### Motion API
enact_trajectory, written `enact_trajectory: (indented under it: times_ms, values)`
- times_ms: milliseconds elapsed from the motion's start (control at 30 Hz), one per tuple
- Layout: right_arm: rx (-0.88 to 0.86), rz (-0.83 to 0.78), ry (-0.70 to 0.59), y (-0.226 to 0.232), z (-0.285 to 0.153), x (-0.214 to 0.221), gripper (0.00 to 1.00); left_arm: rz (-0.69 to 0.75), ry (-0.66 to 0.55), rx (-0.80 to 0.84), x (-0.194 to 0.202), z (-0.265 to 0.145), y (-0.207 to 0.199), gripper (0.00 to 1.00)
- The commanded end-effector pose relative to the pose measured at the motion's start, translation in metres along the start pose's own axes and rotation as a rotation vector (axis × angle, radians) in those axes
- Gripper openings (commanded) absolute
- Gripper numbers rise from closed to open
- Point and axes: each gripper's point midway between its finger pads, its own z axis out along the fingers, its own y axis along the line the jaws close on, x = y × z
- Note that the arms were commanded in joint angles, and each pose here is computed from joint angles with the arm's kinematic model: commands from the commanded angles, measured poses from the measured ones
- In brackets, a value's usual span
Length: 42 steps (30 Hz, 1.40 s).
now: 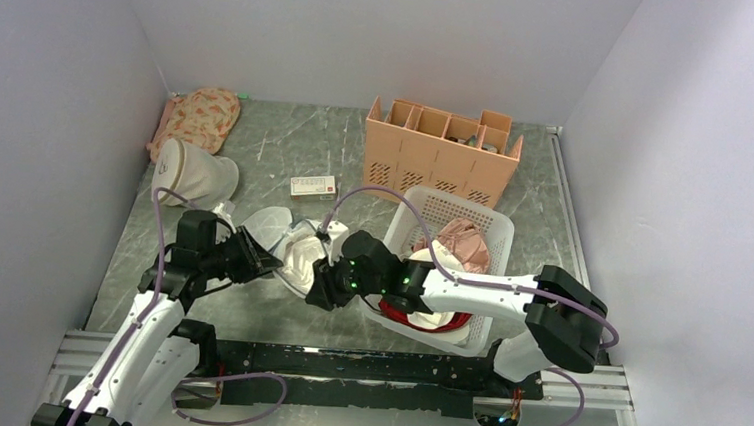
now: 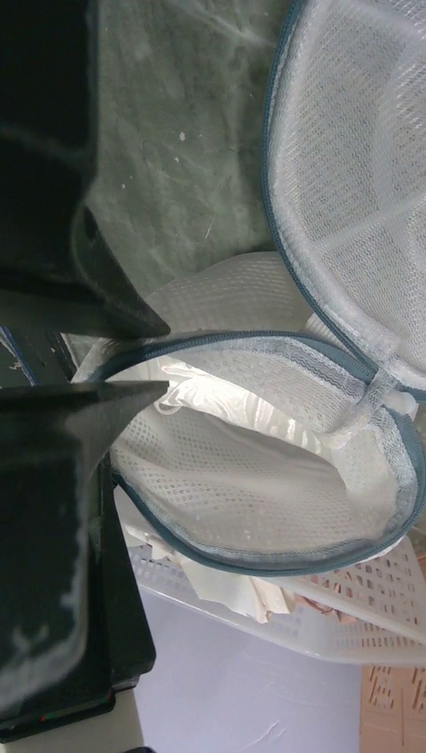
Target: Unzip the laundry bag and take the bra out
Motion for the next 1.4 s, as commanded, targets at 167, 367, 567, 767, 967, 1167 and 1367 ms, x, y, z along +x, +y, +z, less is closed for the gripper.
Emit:
enact_trajectory:
  times_ms: [167, 367, 567, 767, 967, 1167, 1367]
  values:
    - [0.012, 0.011, -0.071, 0.006, 0.002, -0.025, 0.38, 0.019, 0.002, 0.083, 0.002, -0.005, -0.015, 0.09]
    - [0.101, 0.003, -0.133, -0.003, -0.002, -0.048, 0.41, 0.058, -0.003, 0.14, -0.001, -0.008, -0.026, 0.07]
    - [0.197, 0.016, -0.256, -0.011, -0.014, -0.09, 0.51, 0.094, -0.031, 0.176, -0.004, -0.013, -0.034, 0.07]
    - [0.236, 0.084, -0.321, -0.022, -0.011, -0.106, 0.68, 0.093, -0.043, 0.186, -0.005, -0.014, -0.035, 0.07]
    - [0.285, 0.092, -0.286, -0.038, 0.017, -0.102, 0.53, 0.093, -0.039, 0.19, -0.004, -0.013, -0.035, 0.07]
    - [0.205, 0.138, -0.254, -0.031, 0.042, -0.089, 0.44, 0.097, -0.023, 0.2, -0.001, -0.012, -0.035, 0.07]
    - [0.2, 0.14, -0.186, -0.038, 0.068, -0.072, 0.4, 0.099, -0.035, 0.198, -0.003, -0.013, -0.036, 0.07]
